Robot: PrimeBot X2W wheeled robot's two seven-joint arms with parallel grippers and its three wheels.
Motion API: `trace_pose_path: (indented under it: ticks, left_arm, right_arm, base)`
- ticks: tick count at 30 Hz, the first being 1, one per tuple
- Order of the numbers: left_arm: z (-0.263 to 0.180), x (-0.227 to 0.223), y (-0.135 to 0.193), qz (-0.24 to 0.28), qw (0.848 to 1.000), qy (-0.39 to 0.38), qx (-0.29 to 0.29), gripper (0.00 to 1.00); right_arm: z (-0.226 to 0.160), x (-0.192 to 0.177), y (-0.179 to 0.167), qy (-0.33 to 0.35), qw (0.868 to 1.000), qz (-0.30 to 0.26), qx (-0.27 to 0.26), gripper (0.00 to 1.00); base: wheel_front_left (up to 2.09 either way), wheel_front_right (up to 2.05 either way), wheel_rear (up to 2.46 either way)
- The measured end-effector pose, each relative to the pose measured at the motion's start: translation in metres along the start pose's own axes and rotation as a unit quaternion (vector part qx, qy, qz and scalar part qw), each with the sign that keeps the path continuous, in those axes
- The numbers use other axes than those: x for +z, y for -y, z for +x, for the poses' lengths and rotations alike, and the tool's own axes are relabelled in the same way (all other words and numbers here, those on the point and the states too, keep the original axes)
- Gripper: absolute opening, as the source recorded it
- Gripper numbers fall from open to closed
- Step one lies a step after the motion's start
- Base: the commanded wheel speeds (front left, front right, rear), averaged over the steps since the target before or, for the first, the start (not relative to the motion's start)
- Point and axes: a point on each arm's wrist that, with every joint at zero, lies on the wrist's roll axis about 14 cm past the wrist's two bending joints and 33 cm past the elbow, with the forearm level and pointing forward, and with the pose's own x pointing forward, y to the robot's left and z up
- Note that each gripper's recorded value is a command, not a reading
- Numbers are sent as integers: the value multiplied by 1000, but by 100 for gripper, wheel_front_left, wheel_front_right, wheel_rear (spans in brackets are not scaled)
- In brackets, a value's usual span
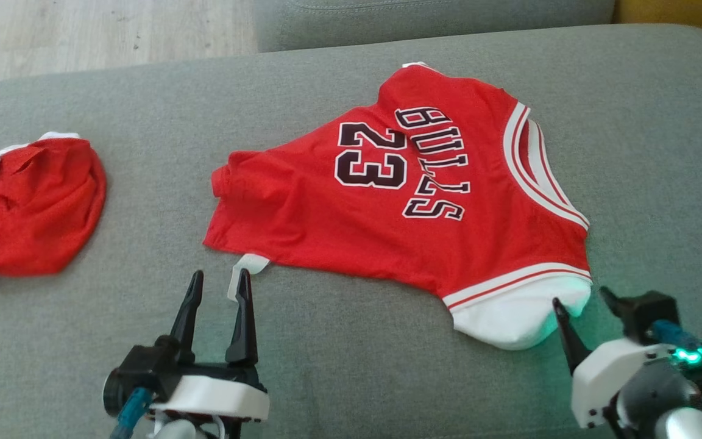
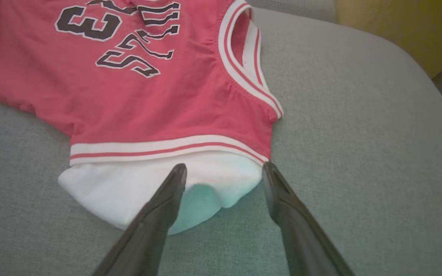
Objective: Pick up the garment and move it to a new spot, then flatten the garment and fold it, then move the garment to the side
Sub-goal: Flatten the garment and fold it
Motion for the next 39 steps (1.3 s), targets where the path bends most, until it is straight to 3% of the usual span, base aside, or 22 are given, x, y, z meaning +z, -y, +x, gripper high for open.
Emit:
trace_pose_path:
  ticks: [8, 14, 20, 28, 30, 32, 39]
  left_arm:
    - [-1, 1, -6, 2, 1000, 4, 8, 100]
    - [-2, -3, -12, 4, 1000, -2, 16, 100]
    - [0, -1, -23, 3, 999, 2, 33, 100]
    - [-8, -5, -45, 4, 998, -3, 68, 100]
    - [-9, -6, -49, 3, 997, -5, 76, 100]
    - [-10, -7, -52, 3, 997, -7, 81, 100]
    - [-8, -10, -60, 4, 996, -10, 90, 100]
  right_arm:
    - [-6, 44, 13, 60, 998, 1, -8, 100]
    - [30, 63, 17, 57, 998, -19, 0, 100]
    - [86, 54, 14, -7, 999, -48, 20, 100]
    - [127, 28, 5, -90, 994, -52, 45, 100]
    - [133, 30, 3, -96, 993, -52, 51, 41]
    - [139, 35, 1, -95, 993, -45, 55, 0]
    - [158, 53, 10, -74, 995, -41, 44, 0]
  base:
    - [0, 0, 0]
    - [0, 0, 0]
    - [0, 0, 0]
    - [0, 0, 0]
    - [0, 0, 0]
    - [0, 0, 0]
    - [0, 0, 0]
